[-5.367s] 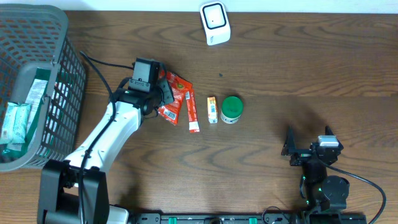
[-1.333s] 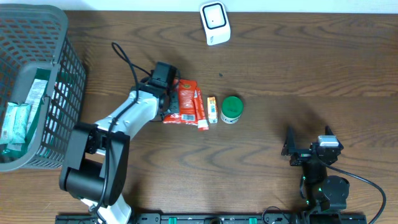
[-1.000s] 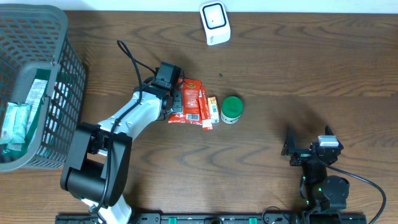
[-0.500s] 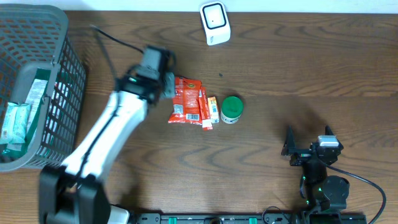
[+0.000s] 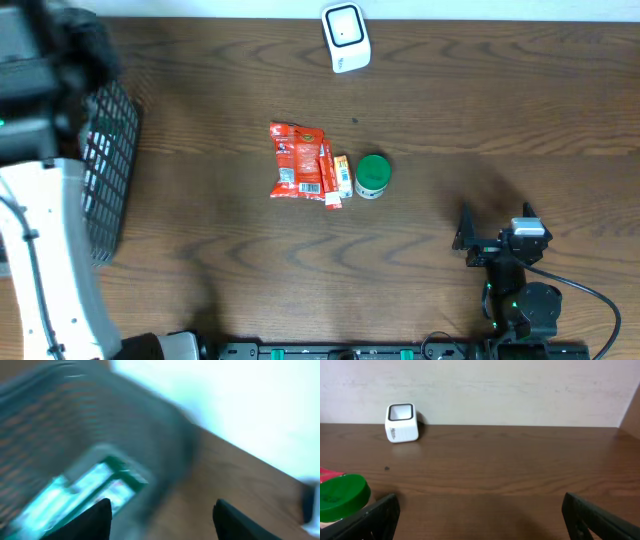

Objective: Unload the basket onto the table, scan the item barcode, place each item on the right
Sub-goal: 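Move the left gripper back into the basket, then grasp the mint-green wipes pack in the basket with the left gripper and lift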

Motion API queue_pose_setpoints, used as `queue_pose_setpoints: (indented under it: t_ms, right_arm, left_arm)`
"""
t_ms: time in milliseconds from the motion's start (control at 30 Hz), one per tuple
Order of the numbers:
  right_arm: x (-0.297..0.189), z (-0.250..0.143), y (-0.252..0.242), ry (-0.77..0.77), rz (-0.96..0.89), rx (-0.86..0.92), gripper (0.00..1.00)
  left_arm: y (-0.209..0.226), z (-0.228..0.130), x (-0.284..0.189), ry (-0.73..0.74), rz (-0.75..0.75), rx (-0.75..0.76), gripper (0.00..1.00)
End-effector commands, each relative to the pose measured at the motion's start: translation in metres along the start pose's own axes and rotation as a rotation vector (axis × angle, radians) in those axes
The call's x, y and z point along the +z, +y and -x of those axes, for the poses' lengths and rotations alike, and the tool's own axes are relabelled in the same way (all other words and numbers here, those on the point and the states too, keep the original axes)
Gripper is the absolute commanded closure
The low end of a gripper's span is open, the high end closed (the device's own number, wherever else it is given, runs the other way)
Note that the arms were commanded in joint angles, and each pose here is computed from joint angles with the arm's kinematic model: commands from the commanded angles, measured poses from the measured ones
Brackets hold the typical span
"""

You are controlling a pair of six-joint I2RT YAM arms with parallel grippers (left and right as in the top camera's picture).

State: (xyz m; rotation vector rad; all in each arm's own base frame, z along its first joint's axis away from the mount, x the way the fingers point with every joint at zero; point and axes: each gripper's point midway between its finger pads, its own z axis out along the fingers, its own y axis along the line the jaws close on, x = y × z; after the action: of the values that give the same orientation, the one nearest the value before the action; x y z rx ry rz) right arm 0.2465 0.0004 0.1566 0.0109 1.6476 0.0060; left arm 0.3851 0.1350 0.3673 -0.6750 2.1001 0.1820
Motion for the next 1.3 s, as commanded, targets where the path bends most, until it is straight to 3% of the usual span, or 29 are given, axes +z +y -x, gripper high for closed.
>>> queue_pose_setpoints:
  t_ms: [0, 133, 367, 633, 700, 1267]
  right_arm:
    - [0.000, -0.002, 0.001, 0.005, 0.006, 0.010, 0.01]
    - [0.000, -0.002, 0.001, 0.005, 0.006, 0.010, 0.01]
    - [0.000, -0.002, 0.001, 0.005, 0.006, 0.010, 0.01]
    - [0.000, -0.002, 0.001, 0.005, 0.006, 0.009, 0.01]
    - [0.000, -0.002, 0.001, 0.005, 0.006, 0.010, 0.01]
    - [0.000, -0.002, 0.001, 0.005, 0.006, 0.010, 0.01]
  left_arm:
    - [0.061, -0.001, 0.019, 0.036, 0.143, -0.064, 0.31]
    - [0.127, -0.022, 0.043, 0.143, 0.279, -0.114, 0.25]
    - [0.191, -0.089, 0.092, 0.441, 0.417, -0.064, 0.23]
    - [0.204, -0.147, 0.143, 0.679, 0.389, 0.063, 0.22]
    - [0.219, -0.159, 0.150, 0.722, 0.461, 0.096, 0.21]
    - [0.242, -0.199, 0.197, 0.808, 0.496, 0.130, 0.19]
